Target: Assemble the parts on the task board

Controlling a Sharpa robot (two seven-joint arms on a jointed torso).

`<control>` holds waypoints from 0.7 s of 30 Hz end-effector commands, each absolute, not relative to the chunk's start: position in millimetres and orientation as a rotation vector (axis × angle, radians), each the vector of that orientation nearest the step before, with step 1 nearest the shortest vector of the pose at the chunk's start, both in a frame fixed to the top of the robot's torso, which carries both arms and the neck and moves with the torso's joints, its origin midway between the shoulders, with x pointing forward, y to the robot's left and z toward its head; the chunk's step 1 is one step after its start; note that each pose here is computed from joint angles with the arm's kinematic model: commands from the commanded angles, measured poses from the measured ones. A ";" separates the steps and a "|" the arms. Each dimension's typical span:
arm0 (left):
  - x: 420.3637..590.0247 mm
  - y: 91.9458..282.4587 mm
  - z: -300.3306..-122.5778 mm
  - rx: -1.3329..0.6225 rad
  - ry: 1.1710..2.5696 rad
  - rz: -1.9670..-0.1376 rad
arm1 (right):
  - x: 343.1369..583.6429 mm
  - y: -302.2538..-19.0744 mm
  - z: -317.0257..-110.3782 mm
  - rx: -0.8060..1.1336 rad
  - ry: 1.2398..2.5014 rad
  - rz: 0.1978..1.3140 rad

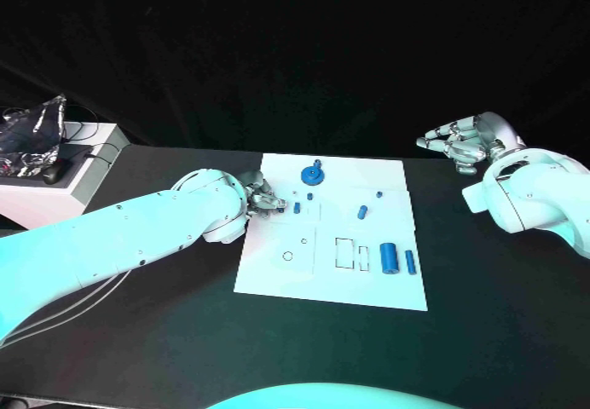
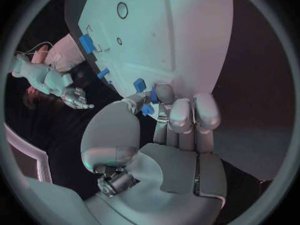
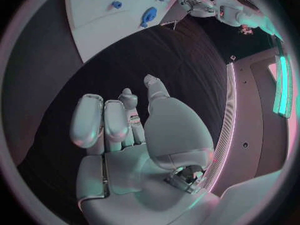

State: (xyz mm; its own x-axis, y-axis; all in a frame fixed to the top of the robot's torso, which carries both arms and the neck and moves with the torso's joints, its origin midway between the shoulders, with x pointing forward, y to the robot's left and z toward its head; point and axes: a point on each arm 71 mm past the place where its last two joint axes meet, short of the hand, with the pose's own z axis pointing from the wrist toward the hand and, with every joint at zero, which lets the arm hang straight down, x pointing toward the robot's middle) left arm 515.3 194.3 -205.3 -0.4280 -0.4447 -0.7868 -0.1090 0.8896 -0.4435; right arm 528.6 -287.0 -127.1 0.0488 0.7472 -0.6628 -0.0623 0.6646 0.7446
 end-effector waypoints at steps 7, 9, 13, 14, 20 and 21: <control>514.3 191.4 -203.1 -0.396 1.969 -0.425 | 528.0 -286.0 -126.3 0.604 1.393 0.687; 514.3 191.1 -202.7 -0.396 1.965 -0.426 | 527.9 -286.0 -126.3 0.604 1.393 0.687; 514.0 190.1 -201.9 -0.392 1.959 -0.430 | 527.9 -286.0 -126.3 0.604 1.393 0.687; 514.0 190.0 -201.8 -0.392 1.958 -0.430 | 527.9 -286.1 -126.3 0.604 1.393 0.687; 514.8 190.3 -202.3 -0.382 1.961 -0.419 | 527.8 -286.3 -126.3 0.604 1.393 0.686; 514.9 190.4 -202.4 -0.382 1.962 -0.418 | 527.8 -286.3 -126.3 0.604 1.393 0.686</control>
